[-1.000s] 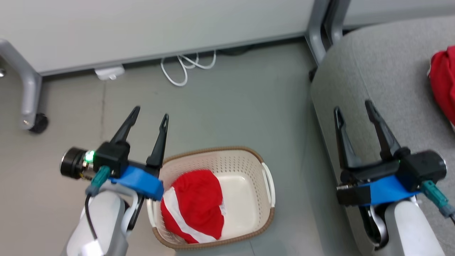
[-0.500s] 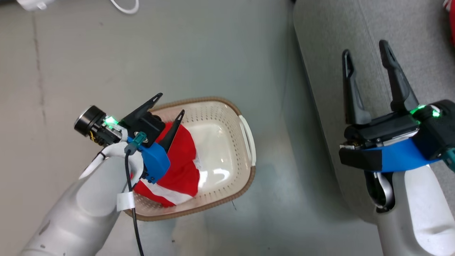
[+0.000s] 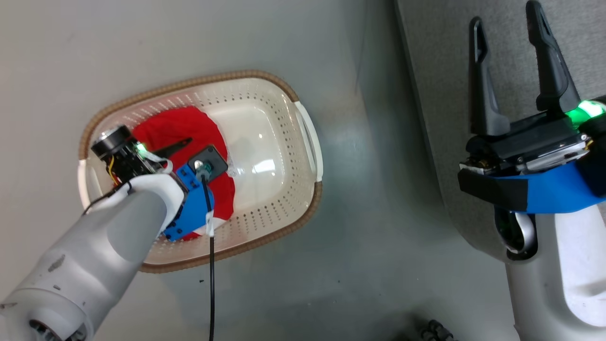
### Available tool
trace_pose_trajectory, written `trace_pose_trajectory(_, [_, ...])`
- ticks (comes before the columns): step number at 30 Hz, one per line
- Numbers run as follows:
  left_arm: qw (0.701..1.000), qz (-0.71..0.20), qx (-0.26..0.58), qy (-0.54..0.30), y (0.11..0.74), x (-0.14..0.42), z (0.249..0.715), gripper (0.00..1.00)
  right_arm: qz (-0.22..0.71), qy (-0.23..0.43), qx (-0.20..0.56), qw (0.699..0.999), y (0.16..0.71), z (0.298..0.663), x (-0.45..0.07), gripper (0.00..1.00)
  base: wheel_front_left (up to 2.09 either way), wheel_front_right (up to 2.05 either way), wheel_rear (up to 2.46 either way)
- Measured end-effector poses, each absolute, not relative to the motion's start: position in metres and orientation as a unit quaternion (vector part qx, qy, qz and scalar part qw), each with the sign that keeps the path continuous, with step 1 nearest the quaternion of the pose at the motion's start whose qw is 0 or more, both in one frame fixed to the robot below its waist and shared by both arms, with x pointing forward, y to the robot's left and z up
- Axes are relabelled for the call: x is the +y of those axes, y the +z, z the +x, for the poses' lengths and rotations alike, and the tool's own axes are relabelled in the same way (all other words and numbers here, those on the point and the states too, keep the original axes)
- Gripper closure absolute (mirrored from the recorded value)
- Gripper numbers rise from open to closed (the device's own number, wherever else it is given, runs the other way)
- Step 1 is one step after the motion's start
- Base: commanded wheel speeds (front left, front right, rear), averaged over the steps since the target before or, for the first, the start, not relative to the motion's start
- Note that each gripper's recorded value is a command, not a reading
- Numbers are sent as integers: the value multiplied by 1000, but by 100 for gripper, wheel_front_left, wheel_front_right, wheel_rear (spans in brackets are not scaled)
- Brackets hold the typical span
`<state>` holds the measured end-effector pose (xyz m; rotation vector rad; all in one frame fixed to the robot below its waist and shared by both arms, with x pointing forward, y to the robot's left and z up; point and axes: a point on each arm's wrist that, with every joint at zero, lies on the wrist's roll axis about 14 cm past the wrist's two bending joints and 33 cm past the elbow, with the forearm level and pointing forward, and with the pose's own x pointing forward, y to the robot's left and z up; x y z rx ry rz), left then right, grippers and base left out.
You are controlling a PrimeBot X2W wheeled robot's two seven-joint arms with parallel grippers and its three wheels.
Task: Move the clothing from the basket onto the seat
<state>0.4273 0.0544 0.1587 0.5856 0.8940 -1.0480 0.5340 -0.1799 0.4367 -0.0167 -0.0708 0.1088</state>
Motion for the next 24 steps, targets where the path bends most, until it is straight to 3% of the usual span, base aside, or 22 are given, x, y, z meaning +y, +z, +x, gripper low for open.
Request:
trace_pose_trajectory(10, [623, 353, 506, -481, 87, 92, 397, 0, -19, 55, -4, 998, 391, 544, -184, 0, 0, 0, 0])
trace_pose_trajectory(17, [559, 410, 530, -489, 55, 113, 381, 0, -25, 61, 8, 998, 372, 544, -182, 0, 0, 0, 0])
trace_pose_trajectory(24, [548, 414, 526, -501, 33, 108, 380, 0, -32, 61, 20, 997, 356, 542, -185, 0, 0, 0, 0])
